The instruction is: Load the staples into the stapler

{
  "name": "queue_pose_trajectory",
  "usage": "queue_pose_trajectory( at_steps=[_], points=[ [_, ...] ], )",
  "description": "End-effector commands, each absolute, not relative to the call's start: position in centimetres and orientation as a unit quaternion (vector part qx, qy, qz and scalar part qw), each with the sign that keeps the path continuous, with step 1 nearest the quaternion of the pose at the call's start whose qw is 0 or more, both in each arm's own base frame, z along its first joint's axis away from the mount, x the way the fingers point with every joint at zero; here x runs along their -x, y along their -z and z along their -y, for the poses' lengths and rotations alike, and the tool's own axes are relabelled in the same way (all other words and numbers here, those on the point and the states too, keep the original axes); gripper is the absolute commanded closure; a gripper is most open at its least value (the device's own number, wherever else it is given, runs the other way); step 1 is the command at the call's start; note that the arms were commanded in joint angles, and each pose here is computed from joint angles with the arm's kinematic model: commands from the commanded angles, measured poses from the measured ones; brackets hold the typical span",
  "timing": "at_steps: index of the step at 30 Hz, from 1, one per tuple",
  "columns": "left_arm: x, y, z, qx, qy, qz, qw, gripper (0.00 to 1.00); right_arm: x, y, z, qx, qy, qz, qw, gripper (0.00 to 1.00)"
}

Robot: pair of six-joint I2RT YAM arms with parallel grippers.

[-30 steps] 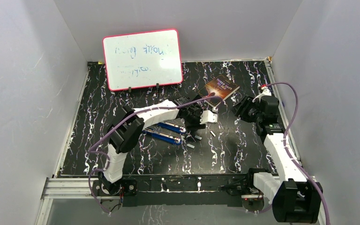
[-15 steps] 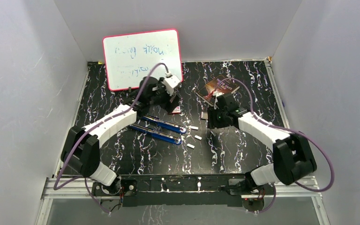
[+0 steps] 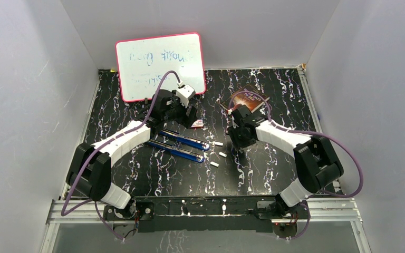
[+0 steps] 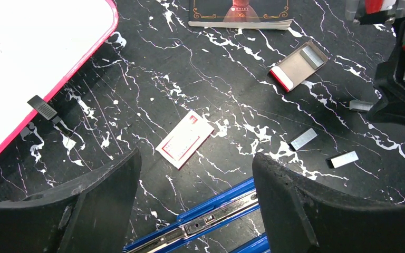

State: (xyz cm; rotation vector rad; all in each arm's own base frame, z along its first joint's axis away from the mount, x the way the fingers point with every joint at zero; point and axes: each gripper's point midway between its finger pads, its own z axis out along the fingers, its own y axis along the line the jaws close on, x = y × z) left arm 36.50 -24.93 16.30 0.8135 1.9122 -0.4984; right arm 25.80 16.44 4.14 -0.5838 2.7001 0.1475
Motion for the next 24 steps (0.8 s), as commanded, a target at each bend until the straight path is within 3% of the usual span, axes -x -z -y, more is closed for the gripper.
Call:
queue_pose_trajectory(
  at_steps=[1, 12, 24],
  points=[
    [-36.5, -18.2, 25.1, -0.336, 0.21, -0.768, 0.503, 0.24, -26.0, -4.4, -16.3, 0.222, -0.038, -0.958, 0.177, 0.47],
    [-36.6, -17.6, 24.8, -0.337, 0.205, -0.772, 0.498, 0.24, -25.5, -2.7, -16.3, 0.235, -0.035, -0.96, 0.147, 0.55],
    [-36.4, -17.4, 25.0, -0.343, 0.21, -0.771, 0.494, 0.25, -25.2, -2.5, -17.4, 0.247, -0.042, -0.958, 0.136, 0.78]
  ],
)
